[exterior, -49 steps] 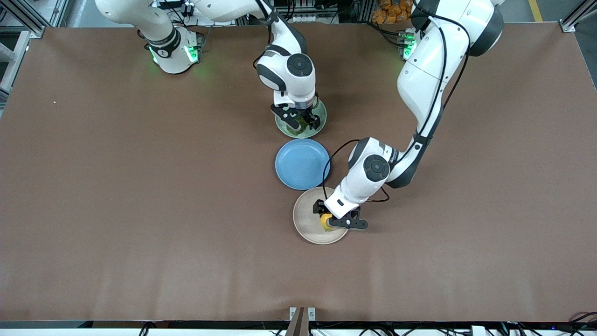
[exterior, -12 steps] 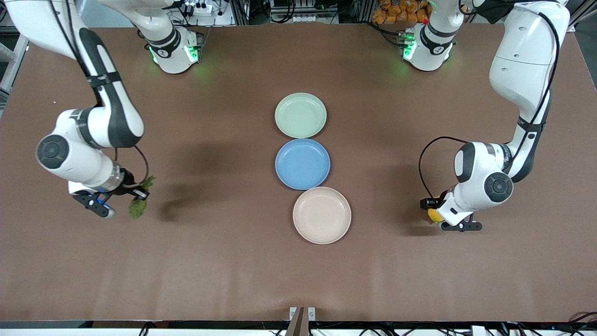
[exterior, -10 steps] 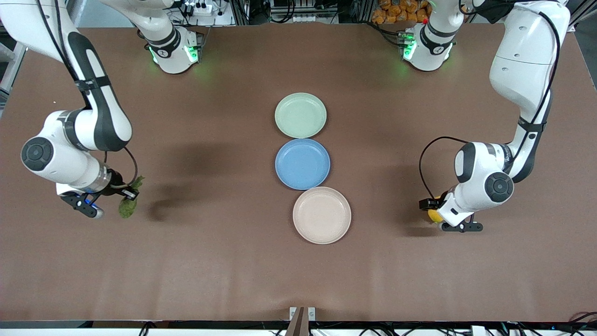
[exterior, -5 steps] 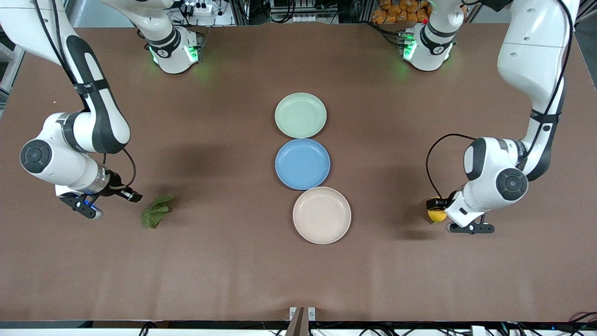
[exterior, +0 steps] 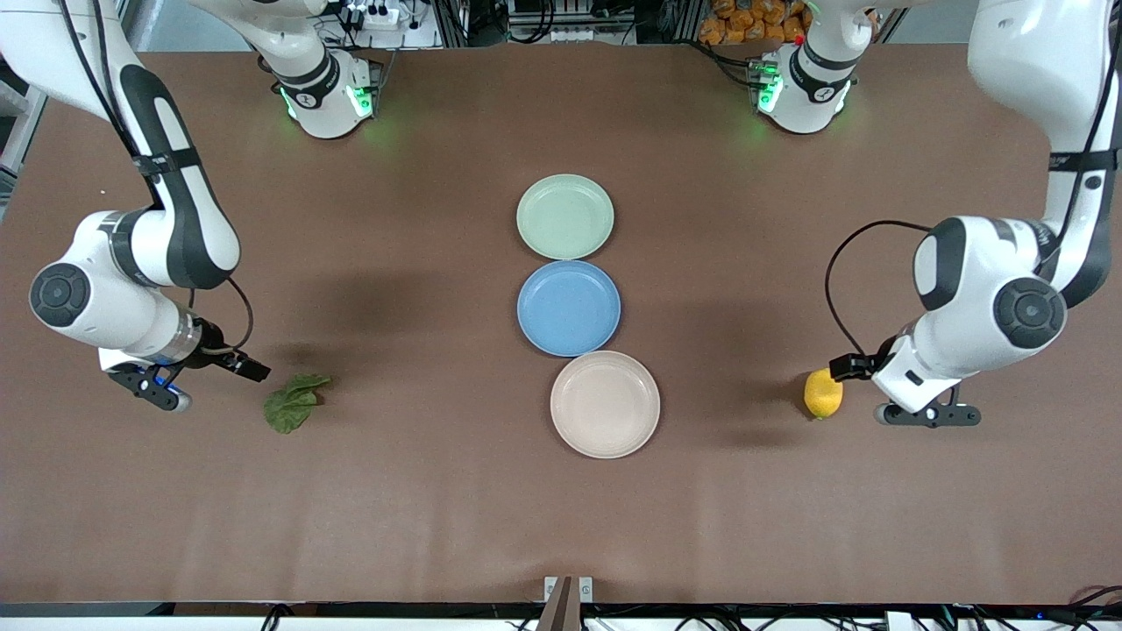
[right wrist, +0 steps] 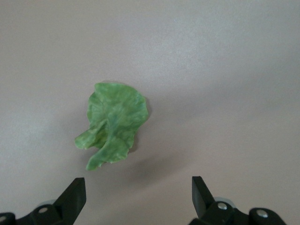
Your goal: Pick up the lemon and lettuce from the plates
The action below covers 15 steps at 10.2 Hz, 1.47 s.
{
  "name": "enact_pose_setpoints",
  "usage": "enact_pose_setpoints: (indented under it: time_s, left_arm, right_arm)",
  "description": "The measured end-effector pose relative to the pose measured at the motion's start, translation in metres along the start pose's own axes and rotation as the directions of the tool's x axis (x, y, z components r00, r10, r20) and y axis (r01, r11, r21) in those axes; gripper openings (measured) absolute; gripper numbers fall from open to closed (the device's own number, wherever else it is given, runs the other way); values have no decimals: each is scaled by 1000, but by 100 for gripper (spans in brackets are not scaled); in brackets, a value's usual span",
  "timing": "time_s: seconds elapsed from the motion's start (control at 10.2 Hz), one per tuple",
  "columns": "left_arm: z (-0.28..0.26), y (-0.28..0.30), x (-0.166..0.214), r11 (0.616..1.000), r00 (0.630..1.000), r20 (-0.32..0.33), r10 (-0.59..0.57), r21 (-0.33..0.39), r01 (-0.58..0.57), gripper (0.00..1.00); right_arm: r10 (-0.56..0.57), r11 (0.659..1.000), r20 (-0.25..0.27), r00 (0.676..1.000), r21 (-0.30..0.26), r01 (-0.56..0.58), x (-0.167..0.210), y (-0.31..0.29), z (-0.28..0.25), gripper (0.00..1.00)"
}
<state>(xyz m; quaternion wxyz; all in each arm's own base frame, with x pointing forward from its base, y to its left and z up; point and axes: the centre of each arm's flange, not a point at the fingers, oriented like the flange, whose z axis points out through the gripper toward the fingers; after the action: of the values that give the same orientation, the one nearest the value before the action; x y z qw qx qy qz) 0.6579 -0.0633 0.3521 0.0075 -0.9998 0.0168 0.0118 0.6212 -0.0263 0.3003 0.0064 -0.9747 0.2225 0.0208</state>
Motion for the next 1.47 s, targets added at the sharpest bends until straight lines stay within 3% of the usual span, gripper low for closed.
enact_pose_setpoints:
  time_s: [0.2, 0.59, 1.08, 1.47]
  left_arm:
    - [-38, 0, -9, 1000, 1000, -7, -12, -17, 12, 100]
    - [-124, -11, -34, 999, 999, 13, -34, -18, 34, 100]
    - [-221, -13, -68, 999, 999, -6, -35, -11, 35, 100]
    - [-272, -11, -93, 1000, 1000, -11, -15, -7, 15, 100]
  right_arm:
    - [-58, 998, 9, 998, -6, 58, -11, 0, -26, 100]
    - [-208, 978, -3, 978, -20, 208, -71, -3, -89, 100]
    - [-281, 960, -107, 954, -12, 281, -76, -3, -214, 100]
    - [-348, 937, -136, 928, -12, 349, -92, -26, -301, 100]
